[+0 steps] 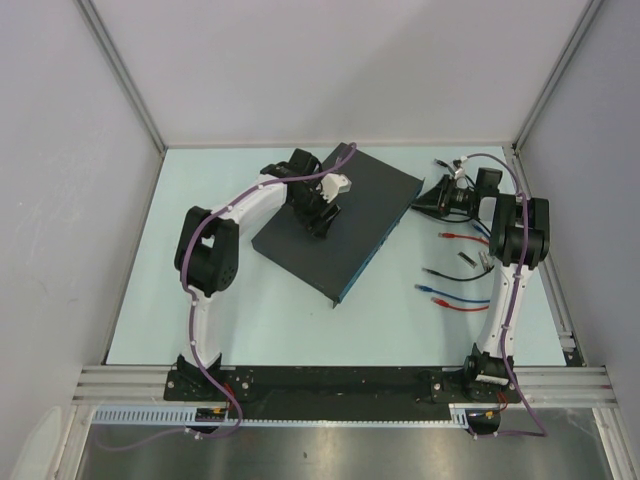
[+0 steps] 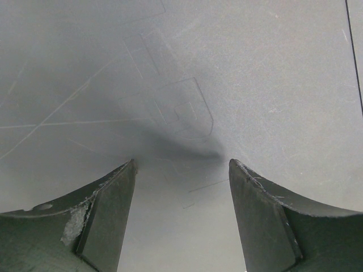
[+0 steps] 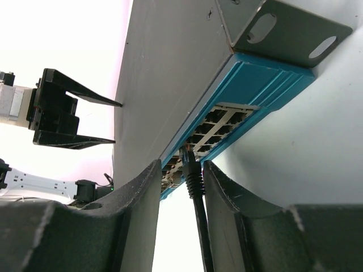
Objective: Pull the plug from the switch port
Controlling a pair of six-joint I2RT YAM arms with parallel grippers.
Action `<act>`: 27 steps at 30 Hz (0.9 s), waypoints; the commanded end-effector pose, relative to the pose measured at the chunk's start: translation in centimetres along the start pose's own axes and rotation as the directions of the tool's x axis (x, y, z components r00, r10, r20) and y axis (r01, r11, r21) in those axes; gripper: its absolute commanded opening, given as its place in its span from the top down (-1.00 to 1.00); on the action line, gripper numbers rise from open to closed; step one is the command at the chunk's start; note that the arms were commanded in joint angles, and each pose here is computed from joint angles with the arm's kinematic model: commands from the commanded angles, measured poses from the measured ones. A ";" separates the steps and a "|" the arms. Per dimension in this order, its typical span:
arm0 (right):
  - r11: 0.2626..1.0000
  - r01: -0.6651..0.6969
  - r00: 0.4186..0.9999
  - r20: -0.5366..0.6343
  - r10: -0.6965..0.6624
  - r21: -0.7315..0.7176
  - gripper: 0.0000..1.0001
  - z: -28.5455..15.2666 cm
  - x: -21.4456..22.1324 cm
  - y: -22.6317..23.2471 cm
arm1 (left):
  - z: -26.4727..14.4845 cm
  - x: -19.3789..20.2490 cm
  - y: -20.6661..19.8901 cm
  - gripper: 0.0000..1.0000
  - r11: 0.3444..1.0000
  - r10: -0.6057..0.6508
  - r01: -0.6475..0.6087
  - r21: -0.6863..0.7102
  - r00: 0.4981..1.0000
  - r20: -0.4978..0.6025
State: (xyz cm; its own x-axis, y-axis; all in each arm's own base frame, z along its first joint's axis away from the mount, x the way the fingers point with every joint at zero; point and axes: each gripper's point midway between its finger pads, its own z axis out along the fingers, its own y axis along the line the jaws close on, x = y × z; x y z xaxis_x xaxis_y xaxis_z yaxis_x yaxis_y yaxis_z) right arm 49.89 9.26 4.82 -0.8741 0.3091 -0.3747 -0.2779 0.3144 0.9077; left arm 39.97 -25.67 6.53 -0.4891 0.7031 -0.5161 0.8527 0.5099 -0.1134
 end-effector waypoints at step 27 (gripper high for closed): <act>0.970 -0.106 0.994 0.003 0.108 0.220 0.76 0.2 1.8 -3.8 | 1.6 1.7 -0.9 -0.46 1.000 -0.001 0.003 0.016 0.997 -0.074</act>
State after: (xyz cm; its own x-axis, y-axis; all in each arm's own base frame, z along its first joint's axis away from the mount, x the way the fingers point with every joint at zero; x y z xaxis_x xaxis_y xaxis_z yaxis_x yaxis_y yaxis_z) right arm 50.00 9.37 3.54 -0.8921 0.3344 -0.3039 -0.1796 0.3547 0.9176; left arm 39.95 -25.71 6.44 -0.4838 0.7126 -0.5080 0.8540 0.5113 -0.0960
